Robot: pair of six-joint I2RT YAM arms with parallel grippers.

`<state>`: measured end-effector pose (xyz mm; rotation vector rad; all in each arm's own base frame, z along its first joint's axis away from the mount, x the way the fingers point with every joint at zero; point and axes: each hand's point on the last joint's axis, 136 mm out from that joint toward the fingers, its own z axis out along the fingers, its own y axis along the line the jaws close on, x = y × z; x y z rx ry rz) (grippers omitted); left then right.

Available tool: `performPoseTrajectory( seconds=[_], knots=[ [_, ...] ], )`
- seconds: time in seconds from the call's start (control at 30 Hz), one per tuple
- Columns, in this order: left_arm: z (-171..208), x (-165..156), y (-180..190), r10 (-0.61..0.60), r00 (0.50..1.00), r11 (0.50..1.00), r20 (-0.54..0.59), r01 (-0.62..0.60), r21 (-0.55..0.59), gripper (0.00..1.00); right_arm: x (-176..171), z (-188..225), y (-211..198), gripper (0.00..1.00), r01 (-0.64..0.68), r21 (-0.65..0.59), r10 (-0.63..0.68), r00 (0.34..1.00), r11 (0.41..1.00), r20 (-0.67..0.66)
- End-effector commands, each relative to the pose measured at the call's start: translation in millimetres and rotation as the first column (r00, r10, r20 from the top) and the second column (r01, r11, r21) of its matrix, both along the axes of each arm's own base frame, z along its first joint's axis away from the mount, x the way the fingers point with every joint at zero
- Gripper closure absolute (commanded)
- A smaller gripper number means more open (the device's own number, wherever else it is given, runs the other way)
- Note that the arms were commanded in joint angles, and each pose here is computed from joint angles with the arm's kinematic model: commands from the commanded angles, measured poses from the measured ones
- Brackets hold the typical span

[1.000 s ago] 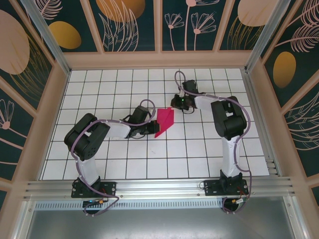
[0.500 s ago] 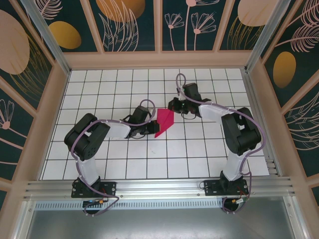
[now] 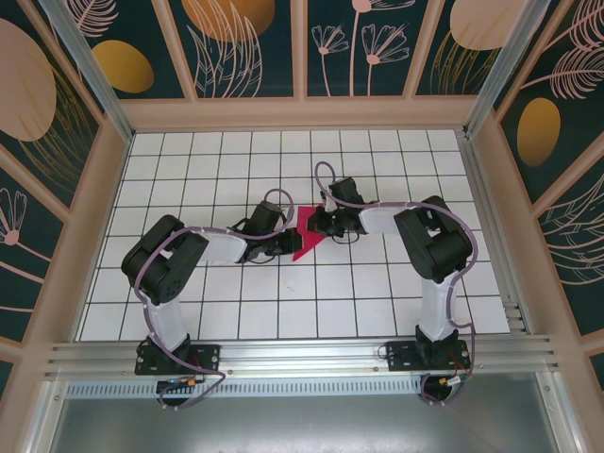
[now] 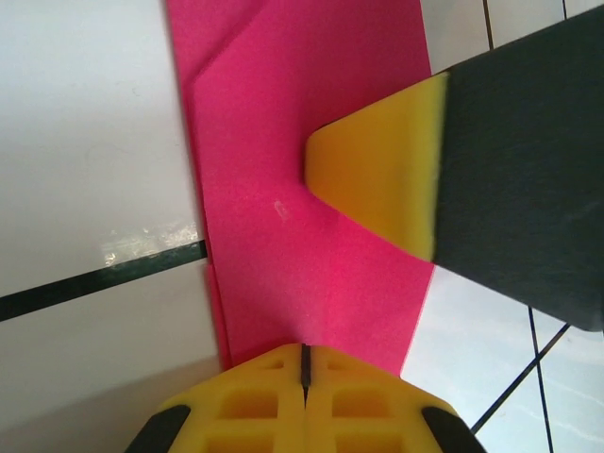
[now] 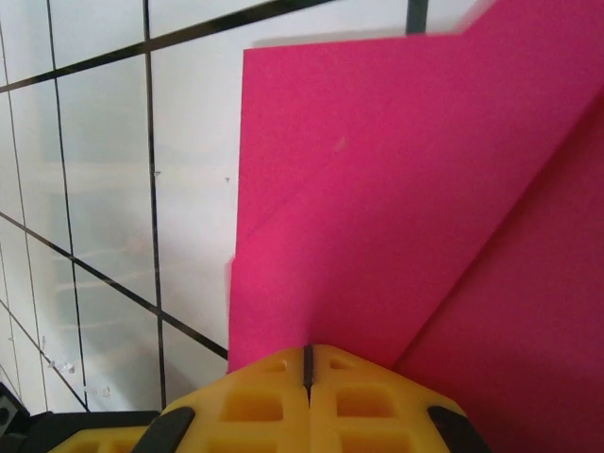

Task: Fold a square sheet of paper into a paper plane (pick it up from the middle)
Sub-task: Fourth fold the wing at the center of the table.

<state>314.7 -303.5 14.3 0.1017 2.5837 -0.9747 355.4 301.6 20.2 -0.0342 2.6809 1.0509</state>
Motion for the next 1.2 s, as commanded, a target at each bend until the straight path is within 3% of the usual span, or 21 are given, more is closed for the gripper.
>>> performPoseTrajectory(
  seconds=[0.0, 0.4, 0.8, 1.17],
  knots=[
    [-42, -32, 28, 0.036, 0.988, 0.989, -0.149, -0.014, 0.144, 0.94, 1, -11, 2, 0.98, 0.007, -0.021, -0.007, 1.000, 1.000, -0.014],
    [35, 5, -5, -0.028, 0.999, 0.999, 0.018, 0.028, -0.026, 0.81, -11, -33, -11, 0.99, 0.004, -0.091, -0.009, 0.998, 0.996, -0.055],
    [14, -4, -20, -0.111, 0.992, 0.991, -0.063, 0.106, -0.080, 0.86, -16, -47, -14, 0.99, 0.000, -0.115, -0.011, 0.995, 0.993, -0.098],
    [-14, -15, 4, -0.075, 0.991, 0.995, -0.114, 0.082, 0.051, 0.87, -16, -56, -18, 0.99, 0.010, -0.145, -0.027, 0.993, 0.989, -0.114]
  ],
)
